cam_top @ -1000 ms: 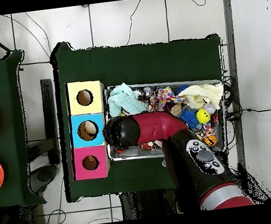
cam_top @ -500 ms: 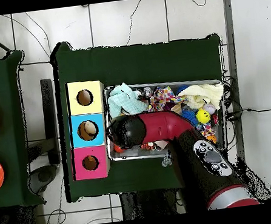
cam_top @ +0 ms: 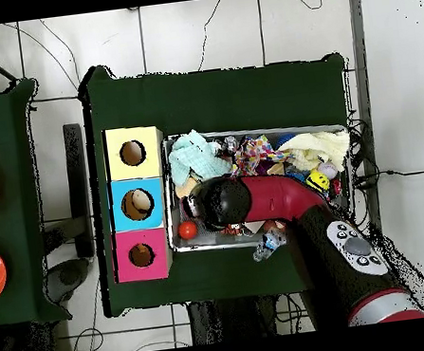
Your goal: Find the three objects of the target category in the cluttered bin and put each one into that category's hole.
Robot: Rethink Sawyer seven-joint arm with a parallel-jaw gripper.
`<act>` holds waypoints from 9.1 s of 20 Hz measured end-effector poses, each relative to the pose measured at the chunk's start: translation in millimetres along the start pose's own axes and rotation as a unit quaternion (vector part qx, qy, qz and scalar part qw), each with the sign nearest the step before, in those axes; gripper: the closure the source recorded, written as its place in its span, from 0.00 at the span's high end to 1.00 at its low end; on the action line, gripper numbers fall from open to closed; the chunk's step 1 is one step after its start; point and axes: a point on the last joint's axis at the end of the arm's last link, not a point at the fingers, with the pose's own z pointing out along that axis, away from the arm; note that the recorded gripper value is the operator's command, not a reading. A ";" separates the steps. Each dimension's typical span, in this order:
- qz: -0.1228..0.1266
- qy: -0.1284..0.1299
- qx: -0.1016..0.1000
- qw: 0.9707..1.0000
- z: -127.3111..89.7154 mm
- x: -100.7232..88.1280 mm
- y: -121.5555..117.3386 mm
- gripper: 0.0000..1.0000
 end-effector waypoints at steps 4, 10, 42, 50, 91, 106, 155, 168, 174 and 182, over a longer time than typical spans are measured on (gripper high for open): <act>0.003 0.007 -0.003 1.000 11.0 8.0 -6.6 1.00; -0.008 0.012 0.001 1.000 39.6 28.8 -17.3 1.00; -0.008 0.040 -0.046 0.998 129.0 96.9 -33.7 1.00; -0.008 0.040 -0.045 0.998 128.4 97.2 -33.5 1.00; -0.008 0.019 -0.030 0.999 88.3 121.1 -29.7 1.00; -0.049 0.023 -0.013 0.998 62.5 130.4 9.3 1.00; -0.044 0.031 0.026 0.998 -10.1 118.0 20.1 1.00; -0.040 0.037 0.035 0.998 -30.1 128.4 33.3 1.00; -0.038 0.043 0.029 0.998 -25.1 145.6 40.9 1.00; -0.040 0.059 0.007 0.997 -7.2 152.9 50.8 1.00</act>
